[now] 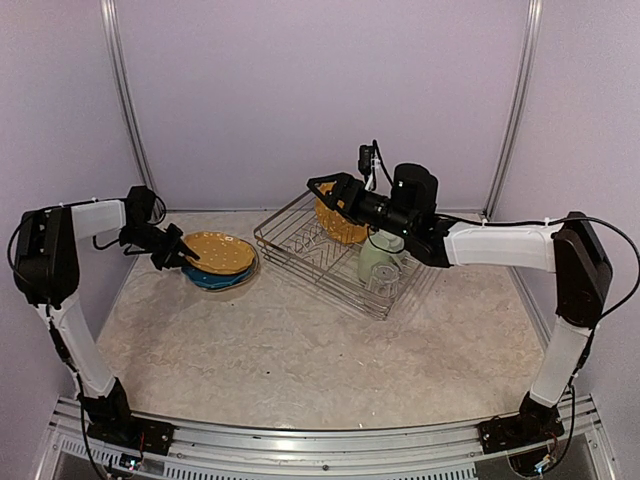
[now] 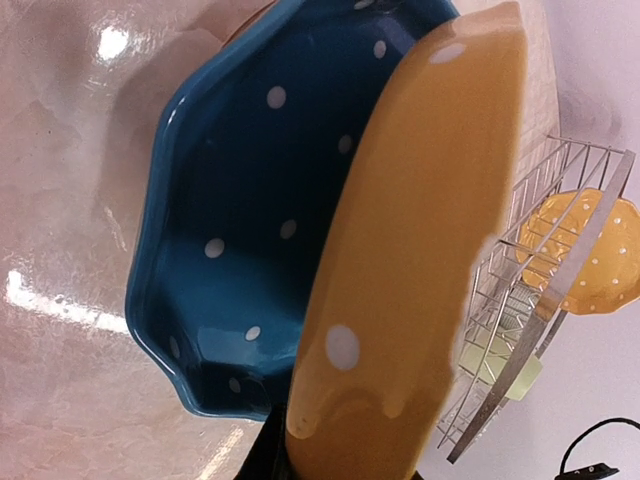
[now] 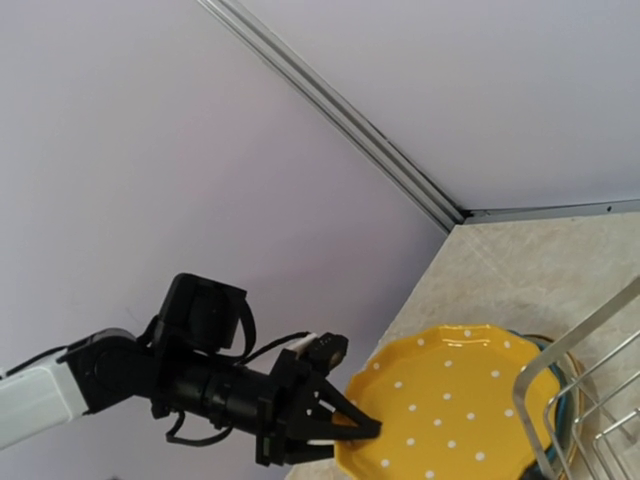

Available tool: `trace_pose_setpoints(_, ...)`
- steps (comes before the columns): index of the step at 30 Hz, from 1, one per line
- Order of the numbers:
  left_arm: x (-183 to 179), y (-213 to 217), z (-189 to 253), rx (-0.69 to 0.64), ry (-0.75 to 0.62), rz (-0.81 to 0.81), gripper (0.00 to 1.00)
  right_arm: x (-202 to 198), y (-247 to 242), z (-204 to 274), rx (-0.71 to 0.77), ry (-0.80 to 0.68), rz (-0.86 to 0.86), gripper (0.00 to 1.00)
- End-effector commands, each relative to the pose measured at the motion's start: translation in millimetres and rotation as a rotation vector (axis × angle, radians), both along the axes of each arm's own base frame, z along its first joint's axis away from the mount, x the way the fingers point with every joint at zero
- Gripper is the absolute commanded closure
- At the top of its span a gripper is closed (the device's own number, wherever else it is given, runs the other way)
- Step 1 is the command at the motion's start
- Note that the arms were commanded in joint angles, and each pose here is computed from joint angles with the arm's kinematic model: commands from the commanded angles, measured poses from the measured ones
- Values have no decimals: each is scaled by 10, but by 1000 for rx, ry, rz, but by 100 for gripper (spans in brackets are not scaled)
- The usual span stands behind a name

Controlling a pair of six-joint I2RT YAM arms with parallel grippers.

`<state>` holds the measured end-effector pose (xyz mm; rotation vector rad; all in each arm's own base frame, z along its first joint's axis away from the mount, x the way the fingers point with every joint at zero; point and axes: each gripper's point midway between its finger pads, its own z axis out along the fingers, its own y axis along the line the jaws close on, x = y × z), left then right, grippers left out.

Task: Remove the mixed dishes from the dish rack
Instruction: Place the plate on the plate.

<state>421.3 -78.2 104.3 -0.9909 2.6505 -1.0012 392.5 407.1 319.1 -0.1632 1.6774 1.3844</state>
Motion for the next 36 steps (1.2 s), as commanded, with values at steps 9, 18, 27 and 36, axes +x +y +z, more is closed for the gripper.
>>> trace_pose_setpoints(9,162,-64,305,-26,-119,-46,62,-35,-144,14,-10,-8,-28,18)
trace_pose_setpoints(18,141,34,384,14,-133,-25,37,-25,-170,-34,-20,-1,-42,18)
trace_pose_setpoints(27,120,177,338,92,-83,17,29,-5,-154,-74,-25,5,-44,18)
trace_pose_setpoints(36,131,193,617,90,-220,23,23,32,-167,-111,-51,2,-61,18)
